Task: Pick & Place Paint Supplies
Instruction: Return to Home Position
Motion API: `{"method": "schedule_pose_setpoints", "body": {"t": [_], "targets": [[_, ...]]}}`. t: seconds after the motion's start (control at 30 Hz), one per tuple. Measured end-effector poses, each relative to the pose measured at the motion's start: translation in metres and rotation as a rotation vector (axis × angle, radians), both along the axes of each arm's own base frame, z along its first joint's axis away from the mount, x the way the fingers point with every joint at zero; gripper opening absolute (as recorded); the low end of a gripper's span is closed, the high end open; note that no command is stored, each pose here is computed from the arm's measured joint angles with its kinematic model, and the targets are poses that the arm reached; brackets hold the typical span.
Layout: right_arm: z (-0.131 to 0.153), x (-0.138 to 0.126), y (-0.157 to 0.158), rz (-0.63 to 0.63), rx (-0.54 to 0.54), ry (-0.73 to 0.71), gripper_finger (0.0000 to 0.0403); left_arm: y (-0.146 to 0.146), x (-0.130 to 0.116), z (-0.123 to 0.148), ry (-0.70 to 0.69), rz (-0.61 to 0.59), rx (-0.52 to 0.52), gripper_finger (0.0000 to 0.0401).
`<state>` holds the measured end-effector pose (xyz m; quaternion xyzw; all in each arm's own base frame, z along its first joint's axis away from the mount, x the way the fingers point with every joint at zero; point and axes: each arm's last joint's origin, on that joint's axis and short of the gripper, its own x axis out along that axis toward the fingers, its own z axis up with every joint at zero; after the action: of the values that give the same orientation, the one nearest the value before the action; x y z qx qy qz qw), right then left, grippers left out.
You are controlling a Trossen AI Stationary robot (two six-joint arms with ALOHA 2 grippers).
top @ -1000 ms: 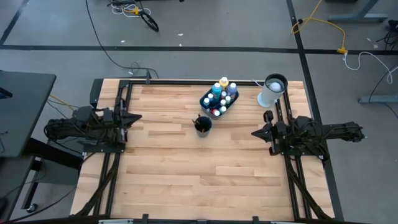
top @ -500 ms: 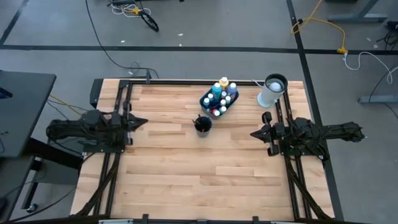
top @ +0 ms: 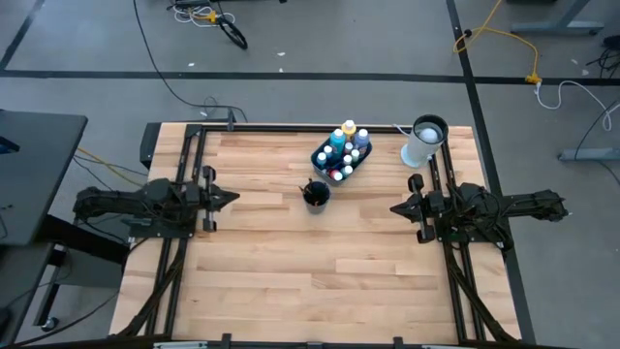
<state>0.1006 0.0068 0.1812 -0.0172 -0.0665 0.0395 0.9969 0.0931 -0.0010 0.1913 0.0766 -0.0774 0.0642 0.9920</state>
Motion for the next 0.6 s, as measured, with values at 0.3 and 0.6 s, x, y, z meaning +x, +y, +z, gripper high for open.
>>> {"method": "schedule_pose_setpoints", "body": {"t": [0.3,0.6], "targets": [[0.0,0.0,0.0,0.0,-0.001,0.007,0.0009,-0.001,0.003,-0.013,0.032,-0.024,-0.053,0.0005],[-0.001,0.0,0.0,-0.001,-0.002,0.014,0.0009,-0.002,0.004,-0.018,0.079,-0.063,-0.079,0.001]]}}
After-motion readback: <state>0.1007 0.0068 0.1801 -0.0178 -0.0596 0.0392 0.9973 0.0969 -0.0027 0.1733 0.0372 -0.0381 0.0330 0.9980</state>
